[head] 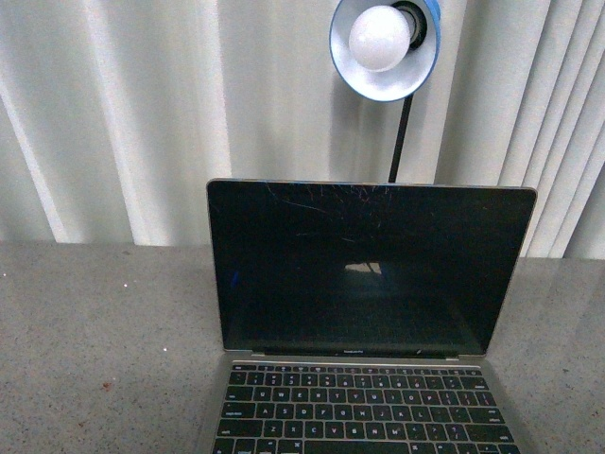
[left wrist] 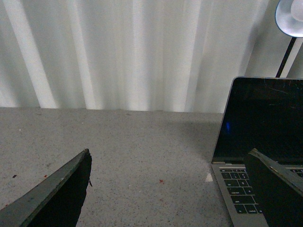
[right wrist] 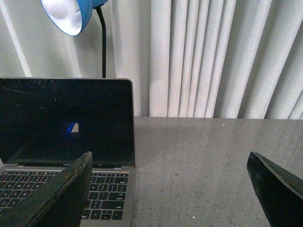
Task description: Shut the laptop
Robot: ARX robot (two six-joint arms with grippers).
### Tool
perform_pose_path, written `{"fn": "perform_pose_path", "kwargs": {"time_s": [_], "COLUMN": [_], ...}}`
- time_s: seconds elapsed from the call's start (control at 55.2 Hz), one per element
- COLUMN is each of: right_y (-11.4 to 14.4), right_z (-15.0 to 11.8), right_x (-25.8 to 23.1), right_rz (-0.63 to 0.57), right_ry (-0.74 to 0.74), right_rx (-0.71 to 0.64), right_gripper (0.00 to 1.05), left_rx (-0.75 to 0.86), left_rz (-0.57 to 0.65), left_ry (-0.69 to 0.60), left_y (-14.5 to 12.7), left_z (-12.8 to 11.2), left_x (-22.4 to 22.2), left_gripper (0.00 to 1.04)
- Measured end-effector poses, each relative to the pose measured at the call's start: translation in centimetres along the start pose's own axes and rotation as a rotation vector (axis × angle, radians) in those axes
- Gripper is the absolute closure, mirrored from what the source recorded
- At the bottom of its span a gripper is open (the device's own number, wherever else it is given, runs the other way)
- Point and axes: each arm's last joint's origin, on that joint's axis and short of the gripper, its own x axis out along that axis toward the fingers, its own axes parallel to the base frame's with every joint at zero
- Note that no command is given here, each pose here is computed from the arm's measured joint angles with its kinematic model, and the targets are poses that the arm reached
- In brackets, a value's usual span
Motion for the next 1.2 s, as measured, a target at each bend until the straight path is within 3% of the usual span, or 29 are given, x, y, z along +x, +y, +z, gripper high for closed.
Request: {"fn": "perform_pose_path", "kwargs": {"time_s": [1.197], "right_y": [0.0], "right_z": [0.0], "right_x": [0.0], "right_rz": [0.0], "right_ry": [0.0], "right_rx": [0.0], "right_gripper": [0.07], "left_rx": [0.0], "left_rz": [0.0], "left_ry": [0.0], "left_y": [0.0], "left_z": [0.0], "left_x": [0.0], "left_gripper": [0.07]}}
